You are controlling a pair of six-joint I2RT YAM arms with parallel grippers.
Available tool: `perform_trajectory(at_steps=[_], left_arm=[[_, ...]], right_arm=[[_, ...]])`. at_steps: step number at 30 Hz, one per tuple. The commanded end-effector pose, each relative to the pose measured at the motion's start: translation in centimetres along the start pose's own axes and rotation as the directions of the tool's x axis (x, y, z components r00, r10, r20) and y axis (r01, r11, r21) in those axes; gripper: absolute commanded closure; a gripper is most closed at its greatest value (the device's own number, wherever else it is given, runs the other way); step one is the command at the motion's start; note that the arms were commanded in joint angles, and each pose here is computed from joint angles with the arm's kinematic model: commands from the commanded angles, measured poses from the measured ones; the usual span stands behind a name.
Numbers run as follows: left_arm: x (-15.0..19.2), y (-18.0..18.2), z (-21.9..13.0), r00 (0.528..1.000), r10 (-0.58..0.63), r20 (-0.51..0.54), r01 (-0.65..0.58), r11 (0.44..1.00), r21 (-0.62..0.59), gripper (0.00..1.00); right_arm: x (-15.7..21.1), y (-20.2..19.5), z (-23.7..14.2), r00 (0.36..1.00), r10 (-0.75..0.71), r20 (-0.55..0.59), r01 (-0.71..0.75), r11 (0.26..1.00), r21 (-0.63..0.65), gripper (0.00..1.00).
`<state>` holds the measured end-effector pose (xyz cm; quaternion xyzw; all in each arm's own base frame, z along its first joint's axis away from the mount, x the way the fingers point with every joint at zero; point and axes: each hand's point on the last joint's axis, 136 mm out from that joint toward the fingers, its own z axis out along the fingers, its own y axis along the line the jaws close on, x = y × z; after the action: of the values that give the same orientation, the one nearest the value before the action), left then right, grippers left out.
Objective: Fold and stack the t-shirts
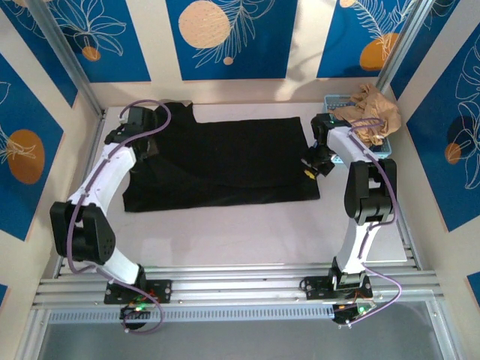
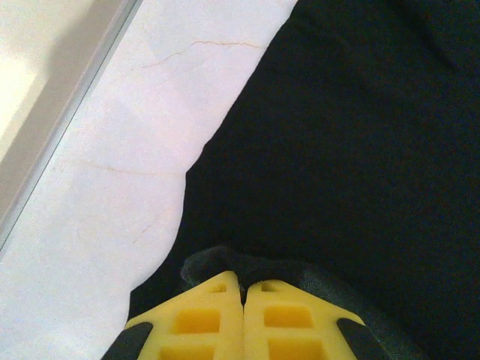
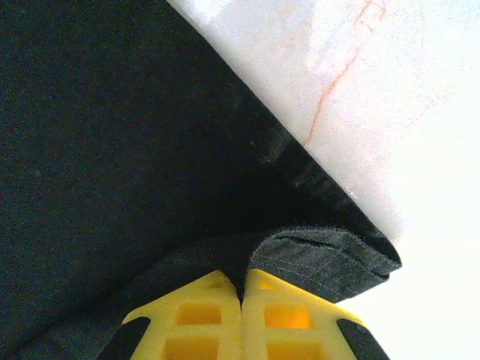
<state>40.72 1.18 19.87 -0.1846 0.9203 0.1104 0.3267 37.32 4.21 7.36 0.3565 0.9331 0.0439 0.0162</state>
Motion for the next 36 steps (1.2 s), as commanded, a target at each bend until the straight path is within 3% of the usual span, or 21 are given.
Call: perform_trajectory(at_steps=[1,10,25,27,28,29,30,31,33,36], left_arm=[[-1.7,1.0,0.1,0.999,-0.010,0.032,0.011,0.999,-0.031,1.00],[-2.1,1.9,1.6,0.999,-0.031,0.022,0.032,0.998,-0.061,1.00],[-3.7,0.1,4.5,0.999,-0.035,0.003,0.035,0.999,-0.030,1.00],[-3.7,-0.5,5.1,0.999,-0.029,-0.019,0.029,1.000,0.002,1.00],[-3.8,-0.7,5.3,0.999,-0.029,-0.034,0.030,0.999,0.019,0.93],[-3.9,-0.9,5.2,0.999,-0.029,-0.045,0.030,0.999,0.035,0.76],[-4.0,-1.0,4.9,0.998,-0.037,-0.055,0.039,0.998,0.047,0.50],[-4.0,-0.8,4.4,0.996,-0.050,-0.068,0.054,0.997,0.057,0.37],[-3.6,-0.2,3.3,0.991,-0.087,-0.106,0.096,0.992,0.080,0.30],[-0.8,1.5,1.7,0.962,-0.172,-0.210,0.195,0.976,0.093,0.30]], right_arm=[[-0.6,0.3,-0.4,1.000,0.015,-0.002,-0.015,1.000,-0.004,1.00],[-1.7,0.5,0.0,1.000,0.031,0.007,-0.031,0.999,0.017,1.00],[-2.7,1.3,1.6,0.999,0.034,-0.009,-0.034,0.999,0.040,1.00],[-3.0,1.8,1.6,1.000,0.028,-0.012,-0.028,1.000,0.007,0.86],[-3.2,2.1,1.4,1.000,0.023,-0.018,-0.023,1.000,-0.021,0.73],[-3.3,2.5,1.1,0.999,0.018,-0.028,-0.019,0.999,-0.045,0.64],[-3.4,2.5,0.7,0.999,0.015,-0.036,-0.017,0.998,-0.060,0.55],[-3.5,2.6,0.1,0.999,0.011,-0.032,-0.014,0.997,-0.073,0.48],[-3.5,2.3,-1.4,1.000,0.011,-0.013,-0.013,0.994,-0.106,0.37],[-2.6,1.4,-3.3,1.000,0.018,0.002,-0.018,0.988,-0.155,0.31]])
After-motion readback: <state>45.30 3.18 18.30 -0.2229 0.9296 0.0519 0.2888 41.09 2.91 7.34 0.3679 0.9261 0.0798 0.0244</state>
